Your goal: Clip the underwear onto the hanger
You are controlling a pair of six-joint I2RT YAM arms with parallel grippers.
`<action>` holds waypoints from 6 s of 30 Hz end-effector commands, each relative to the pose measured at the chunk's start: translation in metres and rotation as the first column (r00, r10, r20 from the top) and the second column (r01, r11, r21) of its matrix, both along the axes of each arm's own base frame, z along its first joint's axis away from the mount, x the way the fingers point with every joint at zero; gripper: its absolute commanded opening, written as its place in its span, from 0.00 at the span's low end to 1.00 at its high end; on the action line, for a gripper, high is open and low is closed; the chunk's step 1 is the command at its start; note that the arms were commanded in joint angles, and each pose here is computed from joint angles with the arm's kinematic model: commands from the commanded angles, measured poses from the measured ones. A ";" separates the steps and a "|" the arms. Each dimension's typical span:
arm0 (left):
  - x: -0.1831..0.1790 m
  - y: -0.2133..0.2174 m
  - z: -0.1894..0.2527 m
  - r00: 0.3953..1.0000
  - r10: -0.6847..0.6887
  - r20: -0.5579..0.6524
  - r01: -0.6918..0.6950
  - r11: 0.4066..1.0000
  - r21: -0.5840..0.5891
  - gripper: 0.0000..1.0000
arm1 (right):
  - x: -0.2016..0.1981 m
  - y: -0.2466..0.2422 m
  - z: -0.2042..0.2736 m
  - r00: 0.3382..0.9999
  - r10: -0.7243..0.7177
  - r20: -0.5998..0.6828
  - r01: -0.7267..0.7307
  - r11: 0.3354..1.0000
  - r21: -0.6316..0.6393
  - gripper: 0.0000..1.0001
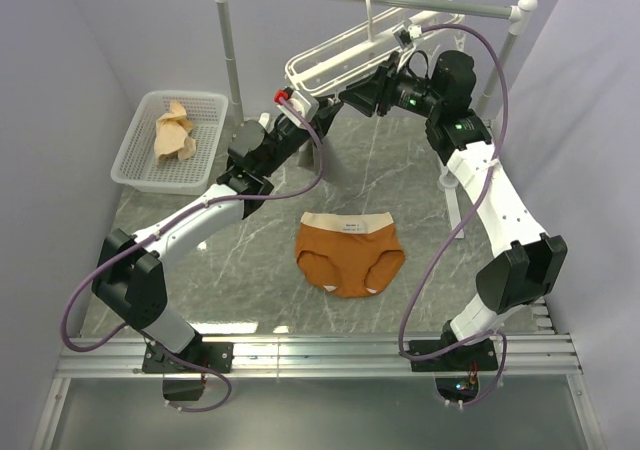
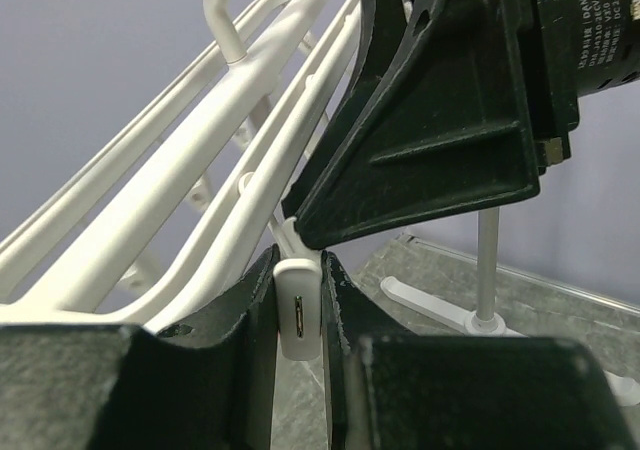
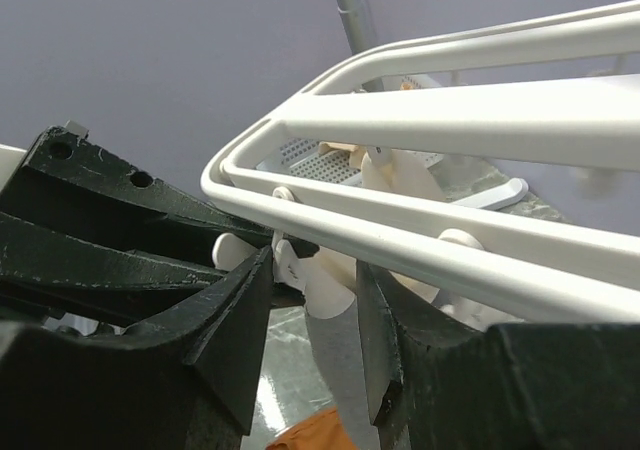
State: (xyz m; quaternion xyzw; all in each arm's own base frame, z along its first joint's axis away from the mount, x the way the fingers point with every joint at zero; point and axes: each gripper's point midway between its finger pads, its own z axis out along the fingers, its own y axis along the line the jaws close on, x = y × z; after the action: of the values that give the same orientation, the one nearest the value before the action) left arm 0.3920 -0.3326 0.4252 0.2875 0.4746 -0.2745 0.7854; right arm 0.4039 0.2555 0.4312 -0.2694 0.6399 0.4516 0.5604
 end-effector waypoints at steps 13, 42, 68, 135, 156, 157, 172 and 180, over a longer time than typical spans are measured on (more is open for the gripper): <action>-0.016 -0.005 0.001 0.999 -0.054 0.001 0.054 0.998 0.031 0.26 | -0.004 0.012 0.010 1.000 0.024 -0.013 -0.023 0.999 0.036 0.02; -0.013 0.004 -0.009 0.999 -0.016 -0.031 0.018 0.999 0.042 0.03 | -0.013 0.003 0.015 0.999 0.030 -0.045 -0.027 0.998 0.053 0.54; -0.013 0.001 -0.018 0.998 -0.032 -0.050 0.035 0.997 0.065 0.01 | -0.032 0.007 0.018 0.998 0.059 -0.037 -0.054 0.992 0.118 0.87; -0.082 0.063 -0.334 0.397 0.277 -0.875 0.111 0.932 0.346 0.67 | -0.021 0.001 0.017 0.997 -0.081 -0.008 0.081 0.993 0.084 0.00; -0.068 -0.002 -0.393 0.388 0.398 -0.831 0.156 0.861 0.485 0.65 | -0.023 0.000 0.013 0.997 -0.080 -0.003 0.080 0.994 0.069 0.00; -0.068 -0.004 -0.396 0.385 0.408 -0.828 0.157 0.855 0.494 0.65 | -0.023 0.000 0.012 0.997 -0.079 -0.006 0.080 0.994 0.070 0.00; -0.060 -0.017 -0.398 0.511 0.417 -0.751 0.195 0.795 0.574 0.01 | -0.022 0.000 0.007 0.997 -0.078 0.002 0.078 0.995 0.057 0.00; -0.078 -0.021 -0.298 0.828 0.184 -0.531 0.159 0.830 0.535 0.00 | -0.020 -0.003 0.005 0.997 -0.082 -0.001 0.082 0.995 0.050 0.00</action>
State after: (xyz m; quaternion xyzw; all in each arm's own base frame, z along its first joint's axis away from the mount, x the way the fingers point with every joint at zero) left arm 0.3046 -0.3334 0.0491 0.3687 0.8341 -0.1635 0.3762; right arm 0.3951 0.2569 0.4268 -0.2196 0.6475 0.4461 0.5775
